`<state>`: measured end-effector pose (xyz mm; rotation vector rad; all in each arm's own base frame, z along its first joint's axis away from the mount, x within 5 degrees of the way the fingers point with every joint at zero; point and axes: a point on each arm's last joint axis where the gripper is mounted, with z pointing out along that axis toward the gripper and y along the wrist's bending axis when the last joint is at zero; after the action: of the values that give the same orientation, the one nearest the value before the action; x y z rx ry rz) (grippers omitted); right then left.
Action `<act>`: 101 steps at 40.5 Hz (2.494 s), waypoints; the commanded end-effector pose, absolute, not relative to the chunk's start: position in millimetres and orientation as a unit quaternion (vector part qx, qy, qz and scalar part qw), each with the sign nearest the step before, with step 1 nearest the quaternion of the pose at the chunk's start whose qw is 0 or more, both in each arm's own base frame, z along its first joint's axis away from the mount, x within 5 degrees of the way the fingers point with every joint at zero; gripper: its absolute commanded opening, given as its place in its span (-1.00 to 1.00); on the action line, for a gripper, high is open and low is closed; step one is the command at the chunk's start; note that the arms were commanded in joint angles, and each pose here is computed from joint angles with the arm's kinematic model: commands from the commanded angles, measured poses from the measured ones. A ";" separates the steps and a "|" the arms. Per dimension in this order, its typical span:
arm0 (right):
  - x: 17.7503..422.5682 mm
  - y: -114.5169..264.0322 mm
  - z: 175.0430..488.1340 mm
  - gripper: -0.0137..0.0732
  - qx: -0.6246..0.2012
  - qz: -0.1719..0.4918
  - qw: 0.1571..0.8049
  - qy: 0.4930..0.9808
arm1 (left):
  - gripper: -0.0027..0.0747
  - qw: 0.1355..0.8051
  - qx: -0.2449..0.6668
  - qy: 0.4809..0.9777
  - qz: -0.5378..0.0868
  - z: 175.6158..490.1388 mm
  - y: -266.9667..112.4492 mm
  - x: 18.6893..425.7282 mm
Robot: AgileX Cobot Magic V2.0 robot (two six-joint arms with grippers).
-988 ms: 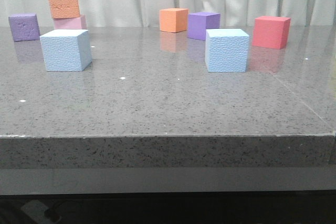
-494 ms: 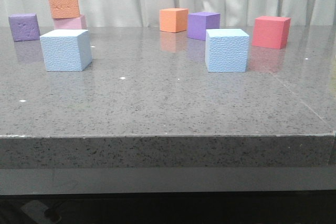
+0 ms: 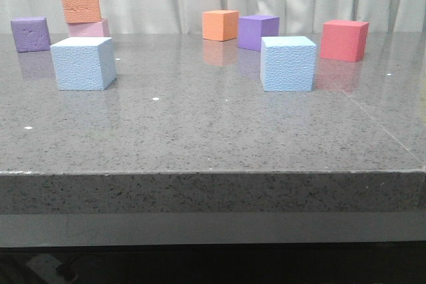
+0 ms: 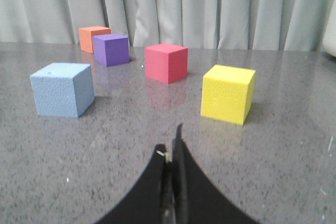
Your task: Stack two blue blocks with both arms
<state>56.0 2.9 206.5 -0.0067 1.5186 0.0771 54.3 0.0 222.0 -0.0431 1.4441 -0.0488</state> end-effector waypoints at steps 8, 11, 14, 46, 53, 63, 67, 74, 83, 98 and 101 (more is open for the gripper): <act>35.5 1.6 299.1 -0.96 -0.001 0.036 0.785 0.619 | -0.98 0.811 -0.022 0.583 -0.031 321.5 -0.1 27.1; 37.0 1.6 317.6 -0.96 -0.001 0.034 0.767 0.640 | -0.98 0.798 -0.021 0.601 -0.030 343.6 -0.2 26.3; 43.2 1.9 329.9 -0.96 -0.001 0.033 0.740 0.672 | -0.98 0.778 -0.022 0.627 -0.030 358.1 -0.3 31.4; 101.9 4.7 332.2 -0.96 -0.001 0.028 0.628 0.778 | -0.98 0.711 -0.024 0.702 -0.028 369.8 -0.4 68.0; 102.3 4.7 334.2 -0.96 -0.001 0.028 0.637 0.771 | -0.98 0.712 -0.024 0.701 -0.028 369.9 -0.4 68.0; 102.5 4.6 335.2 -0.01 -0.003 0.026 0.641 0.767 | -0.03 0.711 -0.022 0.702 -0.022 369.8 0.0 68.0; 102.5 4.6 335.3 0.48 -0.003 0.026 0.641 0.767 | 0.48 0.711 -0.022 0.703 -0.022 369.6 0.0 68.0; 102.5 4.6 335.2 0.58 -0.003 0.026 0.641 0.767 | 0.53 0.710 -0.022 0.703 -0.022 369.4 0.0 68.0; 102.7 5.0 336.3 0.58 0.001 0.032 0.645 0.763 | 0.53 0.710 -0.013 0.704 -0.036 369.4 -2.2 67.9; 100.9 5.8 340.0 0.59 0.004 0.040 0.631 0.775 | 0.53 0.682 0.061 0.721 -0.110 364.3 -16.5 65.8; 100.6 7.4 348.7 0.64 -0.007 0.041 0.618 0.785 | 0.53 0.676 0.066 0.725 -0.113 363.1 -17.3 65.6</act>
<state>98.0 5.6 324.8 0.0052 1.8724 0.0832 65.3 -15.6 348.9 0.1501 1.7022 -0.2169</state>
